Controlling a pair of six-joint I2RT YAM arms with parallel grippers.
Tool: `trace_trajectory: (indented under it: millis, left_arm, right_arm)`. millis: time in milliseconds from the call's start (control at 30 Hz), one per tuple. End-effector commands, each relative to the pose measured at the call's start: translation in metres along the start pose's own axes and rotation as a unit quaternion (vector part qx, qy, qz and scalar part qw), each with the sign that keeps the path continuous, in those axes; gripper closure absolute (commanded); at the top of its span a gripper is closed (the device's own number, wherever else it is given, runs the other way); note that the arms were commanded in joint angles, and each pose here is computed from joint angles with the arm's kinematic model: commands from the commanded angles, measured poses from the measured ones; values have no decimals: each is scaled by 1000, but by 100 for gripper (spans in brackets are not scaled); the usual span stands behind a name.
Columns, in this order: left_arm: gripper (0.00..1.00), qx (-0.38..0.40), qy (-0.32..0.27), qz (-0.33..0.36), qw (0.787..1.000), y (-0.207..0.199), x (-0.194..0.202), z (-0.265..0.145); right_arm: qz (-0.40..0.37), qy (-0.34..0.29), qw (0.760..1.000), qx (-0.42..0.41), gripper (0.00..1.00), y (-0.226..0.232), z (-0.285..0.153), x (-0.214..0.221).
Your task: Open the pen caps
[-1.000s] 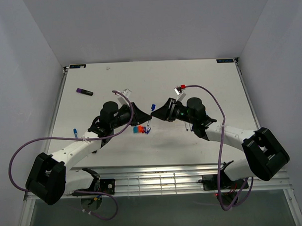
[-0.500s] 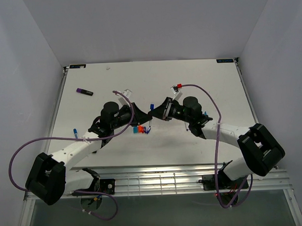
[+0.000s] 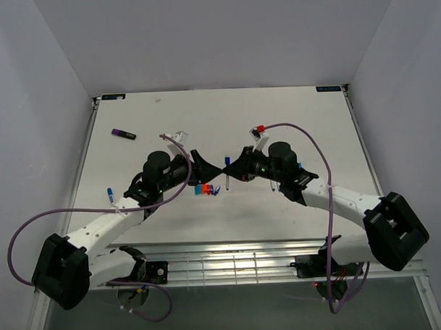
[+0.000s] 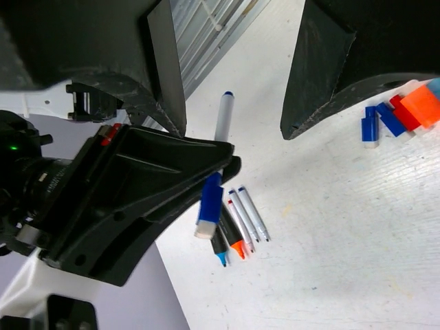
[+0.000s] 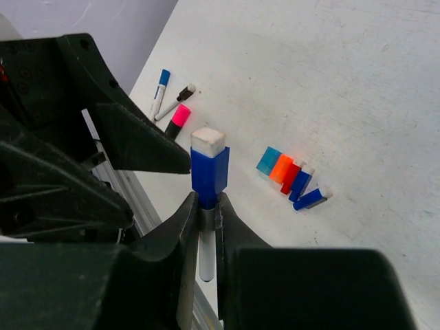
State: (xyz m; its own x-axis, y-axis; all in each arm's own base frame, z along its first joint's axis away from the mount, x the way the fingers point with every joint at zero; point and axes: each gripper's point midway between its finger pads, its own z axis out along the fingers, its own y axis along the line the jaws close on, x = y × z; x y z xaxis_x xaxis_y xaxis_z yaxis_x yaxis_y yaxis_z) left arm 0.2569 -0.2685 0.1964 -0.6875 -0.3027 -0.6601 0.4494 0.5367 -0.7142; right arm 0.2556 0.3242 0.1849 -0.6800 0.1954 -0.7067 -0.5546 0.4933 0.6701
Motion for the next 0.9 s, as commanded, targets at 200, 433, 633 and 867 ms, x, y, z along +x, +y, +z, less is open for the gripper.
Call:
trace_trajectory:
  millis: [200,433,633,867]
  left_arm:
    - [37,-3,3,20,1000,-7,-14,9]
    - [37,2,1,22,1000,-11,-17,8]
    - [40,3,9,11,1000,-9,-12,12]
    - [45,5,23,1,1000,-5,-1,17]
  right_arm:
    - [-55,37,995,-68,92,21,-8,16]
    - [-48,52,993,-90,92,28,-3,22]
    - [-46,57,992,-100,92,34,2,24]
    - [-47,48,993,-102,92,37,3,20]
